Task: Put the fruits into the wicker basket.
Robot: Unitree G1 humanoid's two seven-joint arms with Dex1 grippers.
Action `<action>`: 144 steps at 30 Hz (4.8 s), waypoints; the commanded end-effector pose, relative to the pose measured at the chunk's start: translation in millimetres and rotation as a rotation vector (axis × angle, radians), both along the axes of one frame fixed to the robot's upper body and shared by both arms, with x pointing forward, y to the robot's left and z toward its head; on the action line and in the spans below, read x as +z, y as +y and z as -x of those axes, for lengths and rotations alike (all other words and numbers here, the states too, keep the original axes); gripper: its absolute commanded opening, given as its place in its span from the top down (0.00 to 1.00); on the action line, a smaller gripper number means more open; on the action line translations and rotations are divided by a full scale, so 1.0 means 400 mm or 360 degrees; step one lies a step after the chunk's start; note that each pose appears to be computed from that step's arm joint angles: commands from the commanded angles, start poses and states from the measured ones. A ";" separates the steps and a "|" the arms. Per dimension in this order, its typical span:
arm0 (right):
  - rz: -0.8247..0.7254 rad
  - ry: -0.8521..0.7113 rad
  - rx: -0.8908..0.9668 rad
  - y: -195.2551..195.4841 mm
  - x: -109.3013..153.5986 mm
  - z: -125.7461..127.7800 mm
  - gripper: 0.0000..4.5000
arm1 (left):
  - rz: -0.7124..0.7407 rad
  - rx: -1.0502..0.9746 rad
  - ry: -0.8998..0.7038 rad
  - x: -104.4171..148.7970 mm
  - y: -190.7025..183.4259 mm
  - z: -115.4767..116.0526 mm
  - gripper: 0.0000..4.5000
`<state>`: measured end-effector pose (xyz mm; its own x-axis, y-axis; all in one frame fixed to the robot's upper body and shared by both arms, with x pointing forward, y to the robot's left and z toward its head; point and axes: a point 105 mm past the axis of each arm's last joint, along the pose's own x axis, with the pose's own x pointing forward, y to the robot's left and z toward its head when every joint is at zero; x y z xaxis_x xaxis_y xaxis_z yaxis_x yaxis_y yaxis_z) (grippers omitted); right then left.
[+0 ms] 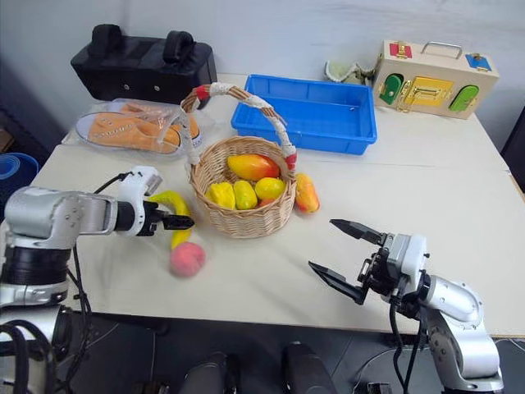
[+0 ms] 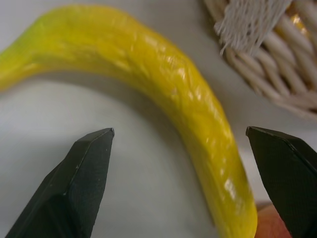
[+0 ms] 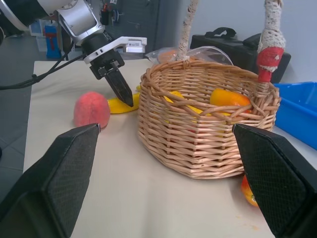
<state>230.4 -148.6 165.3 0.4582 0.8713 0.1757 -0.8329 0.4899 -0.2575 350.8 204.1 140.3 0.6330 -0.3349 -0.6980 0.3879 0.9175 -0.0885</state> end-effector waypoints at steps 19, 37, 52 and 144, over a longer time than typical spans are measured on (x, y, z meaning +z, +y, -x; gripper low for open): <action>-0.0050 0.0062 -0.0014 0.005 0.019 0.024 0.00 | -0.0314 0.0107 -0.0227 0.095 0.283 0.073 0.87; 0.0040 -0.0038 -0.0539 -0.192 0.002 0.007 0.00 | -0.0107 -0.1781 -0.1257 0.279 -0.177 0.122 0.87; -0.0007 0.0005 -0.0622 -0.160 -0.014 0.071 0.00 | -0.0278 -0.1838 -0.1242 0.261 -0.244 0.000 0.59; -0.0141 -0.0001 -0.0380 -0.064 0.043 0.044 0.00 | 0.0151 -0.1421 -0.1496 0.266 -0.278 -0.021 0.01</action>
